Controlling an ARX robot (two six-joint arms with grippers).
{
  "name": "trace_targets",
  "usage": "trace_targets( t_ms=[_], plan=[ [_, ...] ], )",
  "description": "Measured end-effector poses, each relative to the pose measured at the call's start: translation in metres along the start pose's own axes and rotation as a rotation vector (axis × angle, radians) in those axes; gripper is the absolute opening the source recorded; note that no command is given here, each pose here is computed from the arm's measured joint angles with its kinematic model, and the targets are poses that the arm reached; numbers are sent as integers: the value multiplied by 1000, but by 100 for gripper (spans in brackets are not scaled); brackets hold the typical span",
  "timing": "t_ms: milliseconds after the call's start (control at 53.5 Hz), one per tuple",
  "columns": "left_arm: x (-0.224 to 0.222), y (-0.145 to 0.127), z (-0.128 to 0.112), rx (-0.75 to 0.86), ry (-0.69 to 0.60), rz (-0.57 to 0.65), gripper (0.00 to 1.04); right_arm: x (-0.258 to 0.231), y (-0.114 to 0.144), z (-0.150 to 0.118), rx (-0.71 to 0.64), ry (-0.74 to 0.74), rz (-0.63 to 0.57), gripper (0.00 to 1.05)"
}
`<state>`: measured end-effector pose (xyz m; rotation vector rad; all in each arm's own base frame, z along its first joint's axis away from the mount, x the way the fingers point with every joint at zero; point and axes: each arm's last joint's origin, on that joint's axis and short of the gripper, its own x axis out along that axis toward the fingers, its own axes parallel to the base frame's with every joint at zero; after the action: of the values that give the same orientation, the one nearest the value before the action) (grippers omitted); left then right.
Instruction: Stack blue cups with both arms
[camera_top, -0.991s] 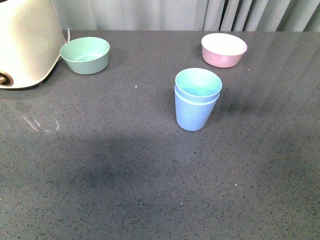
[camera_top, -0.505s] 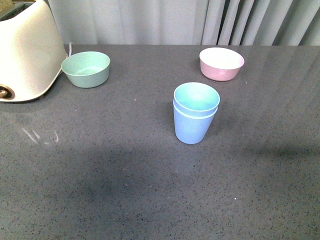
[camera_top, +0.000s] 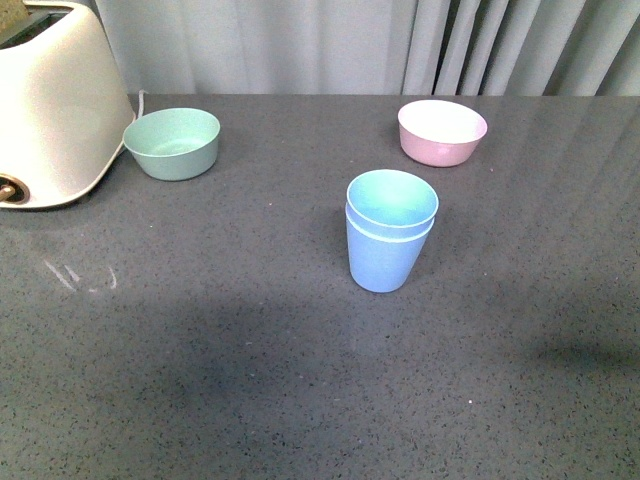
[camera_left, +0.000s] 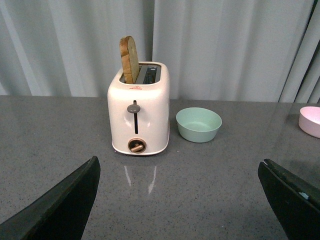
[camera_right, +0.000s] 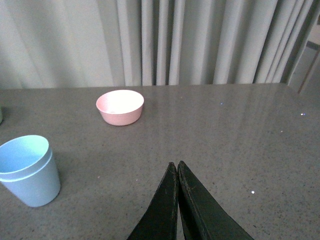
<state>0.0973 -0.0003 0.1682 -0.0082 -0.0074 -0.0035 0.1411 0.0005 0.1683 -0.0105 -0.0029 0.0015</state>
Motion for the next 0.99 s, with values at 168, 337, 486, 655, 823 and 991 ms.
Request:
trace_targets(
  t_ms=[168,337,486,655,823,991],
  plan=[
    [0,0,0,0,0,0,96,-9,0,4,0,-13,1,2],
    [0,0,0,0,0,0,96,-15,0,5,0,-16,1,2],
    [0,0,0,0,0,0,96,-21,0,6,0,-20,1,2],
    [0,0,0,0,0,0,96,-26,0,6,0,-21,1,2],
    [0,0,0,0,0,0,96,-29,0,6,0,-22,1,2],
    [0,0,0,0,0,0,96,-32,0,6,0,-21,1,2]
  ],
)
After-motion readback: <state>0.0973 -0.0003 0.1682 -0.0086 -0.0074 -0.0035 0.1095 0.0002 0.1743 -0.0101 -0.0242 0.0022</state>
